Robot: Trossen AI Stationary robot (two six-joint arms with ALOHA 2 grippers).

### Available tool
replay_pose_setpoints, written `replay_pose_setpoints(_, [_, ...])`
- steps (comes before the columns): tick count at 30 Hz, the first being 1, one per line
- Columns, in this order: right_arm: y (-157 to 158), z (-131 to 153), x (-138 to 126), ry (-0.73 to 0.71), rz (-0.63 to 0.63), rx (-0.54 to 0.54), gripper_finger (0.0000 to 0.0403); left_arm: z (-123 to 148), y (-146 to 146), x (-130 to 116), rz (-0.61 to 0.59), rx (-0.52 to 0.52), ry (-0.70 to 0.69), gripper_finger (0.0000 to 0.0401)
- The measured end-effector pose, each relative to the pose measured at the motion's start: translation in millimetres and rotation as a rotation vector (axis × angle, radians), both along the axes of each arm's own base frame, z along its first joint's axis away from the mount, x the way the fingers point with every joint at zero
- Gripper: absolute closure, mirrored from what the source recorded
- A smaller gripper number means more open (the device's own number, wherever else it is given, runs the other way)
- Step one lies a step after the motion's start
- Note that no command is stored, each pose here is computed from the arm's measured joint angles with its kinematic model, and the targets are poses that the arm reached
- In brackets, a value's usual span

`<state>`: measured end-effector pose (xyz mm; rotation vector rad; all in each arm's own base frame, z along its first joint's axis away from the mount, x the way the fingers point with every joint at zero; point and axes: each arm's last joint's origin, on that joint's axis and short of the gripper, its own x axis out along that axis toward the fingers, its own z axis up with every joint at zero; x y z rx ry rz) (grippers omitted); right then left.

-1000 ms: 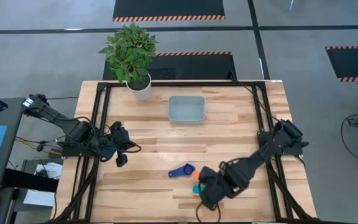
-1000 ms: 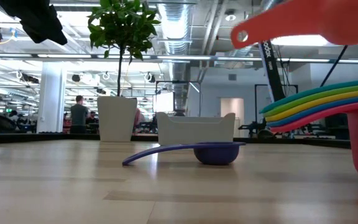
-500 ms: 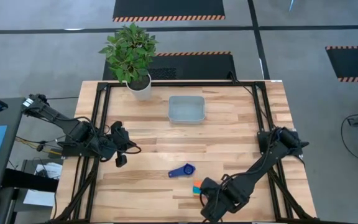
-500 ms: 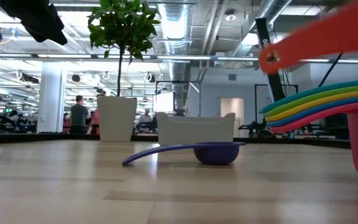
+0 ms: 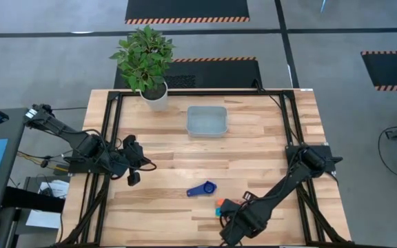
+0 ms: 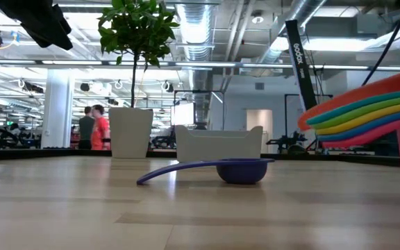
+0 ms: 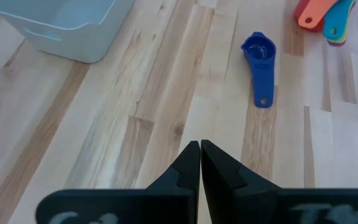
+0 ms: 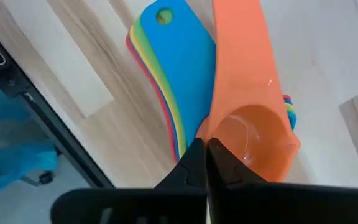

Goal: Nest measuring cups in basket
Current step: Stack the orange measuring cup on top of the light blue measuring cup

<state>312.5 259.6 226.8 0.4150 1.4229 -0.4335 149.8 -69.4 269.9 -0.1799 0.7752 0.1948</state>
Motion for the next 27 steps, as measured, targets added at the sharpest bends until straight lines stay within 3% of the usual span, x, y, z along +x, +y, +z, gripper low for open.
replay_pose_setpoints(7, [-0.6, 0.4, 0.2, 0.008, 0.101, -0.005, 0.0369, 0.0, 0.0, 0.0, 0.000, 0.000, 0.000, 0.0399])
replay_pose_setpoints(27, [-4.3, 0.4, 1.9, 0.024, 0.085, 0.002, 0.0283, -0.2, -0.6, -0.2, -0.014, -0.016, 0.009, 0.0399])
